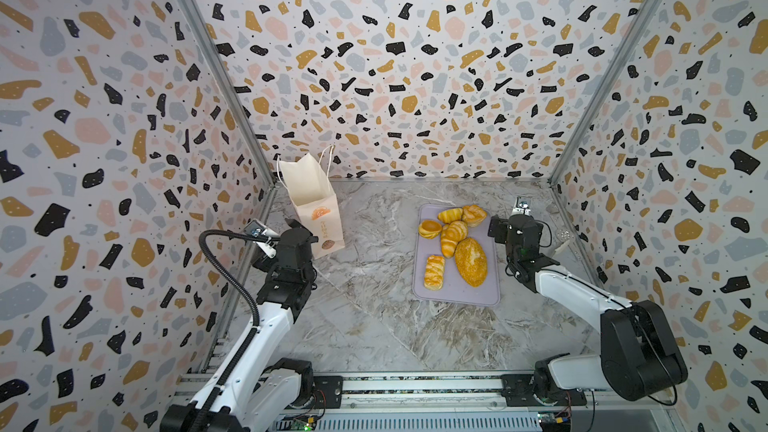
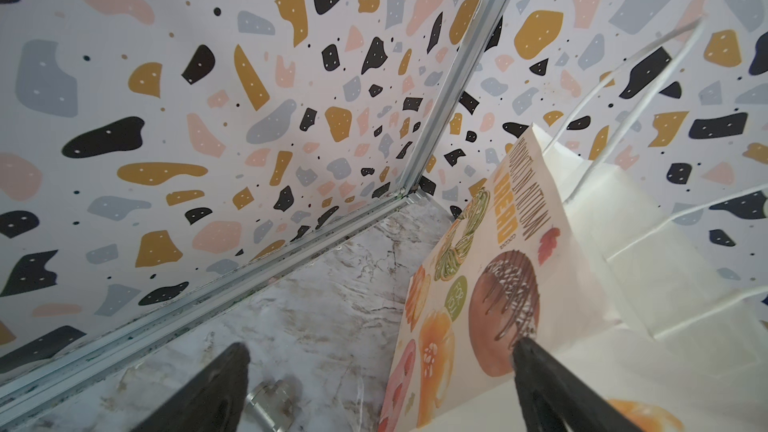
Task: Place the fake bread into the paper bag
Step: 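Raise the left gripper to the bag handles while the right gripper moves over the tray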
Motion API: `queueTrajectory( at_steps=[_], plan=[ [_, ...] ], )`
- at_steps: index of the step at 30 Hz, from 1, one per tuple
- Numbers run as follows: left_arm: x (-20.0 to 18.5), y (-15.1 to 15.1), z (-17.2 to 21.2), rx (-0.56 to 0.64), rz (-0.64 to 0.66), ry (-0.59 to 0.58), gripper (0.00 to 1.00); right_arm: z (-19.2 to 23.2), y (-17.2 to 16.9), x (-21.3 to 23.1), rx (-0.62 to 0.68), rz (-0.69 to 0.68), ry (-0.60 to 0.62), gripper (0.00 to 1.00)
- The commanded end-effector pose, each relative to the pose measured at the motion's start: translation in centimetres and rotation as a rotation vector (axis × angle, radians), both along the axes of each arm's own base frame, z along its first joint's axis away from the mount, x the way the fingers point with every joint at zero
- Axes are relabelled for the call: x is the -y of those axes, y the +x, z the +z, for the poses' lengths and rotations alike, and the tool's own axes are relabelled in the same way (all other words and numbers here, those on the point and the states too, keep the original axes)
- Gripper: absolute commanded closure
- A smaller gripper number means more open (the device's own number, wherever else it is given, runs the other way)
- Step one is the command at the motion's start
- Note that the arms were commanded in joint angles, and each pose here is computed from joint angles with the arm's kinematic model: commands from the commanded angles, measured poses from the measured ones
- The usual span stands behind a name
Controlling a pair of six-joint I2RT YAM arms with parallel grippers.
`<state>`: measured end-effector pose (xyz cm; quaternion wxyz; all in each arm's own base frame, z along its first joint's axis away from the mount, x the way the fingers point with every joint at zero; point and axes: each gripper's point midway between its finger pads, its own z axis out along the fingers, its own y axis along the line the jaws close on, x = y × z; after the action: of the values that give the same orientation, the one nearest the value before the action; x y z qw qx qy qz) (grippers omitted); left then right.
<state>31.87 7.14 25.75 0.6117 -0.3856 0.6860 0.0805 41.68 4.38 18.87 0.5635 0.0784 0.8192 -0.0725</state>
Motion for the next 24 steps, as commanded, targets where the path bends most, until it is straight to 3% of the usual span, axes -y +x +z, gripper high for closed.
queueTrajectory(
  at_steps=[1, 8, 11, 16, 24],
  plan=[
    [1.0, 0.8, 2.3, 0.032, -0.056, -0.072, 0.0, -2.2, -0.9, -1.1, -0.151, 0.038, 0.019, 0.01],
    [1.5, 1.3, 6.6, -0.022, -0.089, -0.091, 0.01, -3.3, -2.2, -2.0, -0.205, 0.1, 0.03, 0.01],
    [2.1, 2.2, 8.1, -0.05, -0.163, -0.096, 0.01, -3.1, -2.7, -2.3, -0.207, 0.124, 0.041, 0.01],
    [1.3, 3.2, 9.1, -0.172, -0.18, -0.096, 0.01, -1.8, -3.3, -2.8, -0.214, 0.161, 0.052, 0.01],
    [-0.9, 3.3, 10.3, -0.211, -0.177, -0.094, 0.01, 0.3, -4.1, -4.3, -0.228, 0.245, 0.101, 0.01]
  ],
)
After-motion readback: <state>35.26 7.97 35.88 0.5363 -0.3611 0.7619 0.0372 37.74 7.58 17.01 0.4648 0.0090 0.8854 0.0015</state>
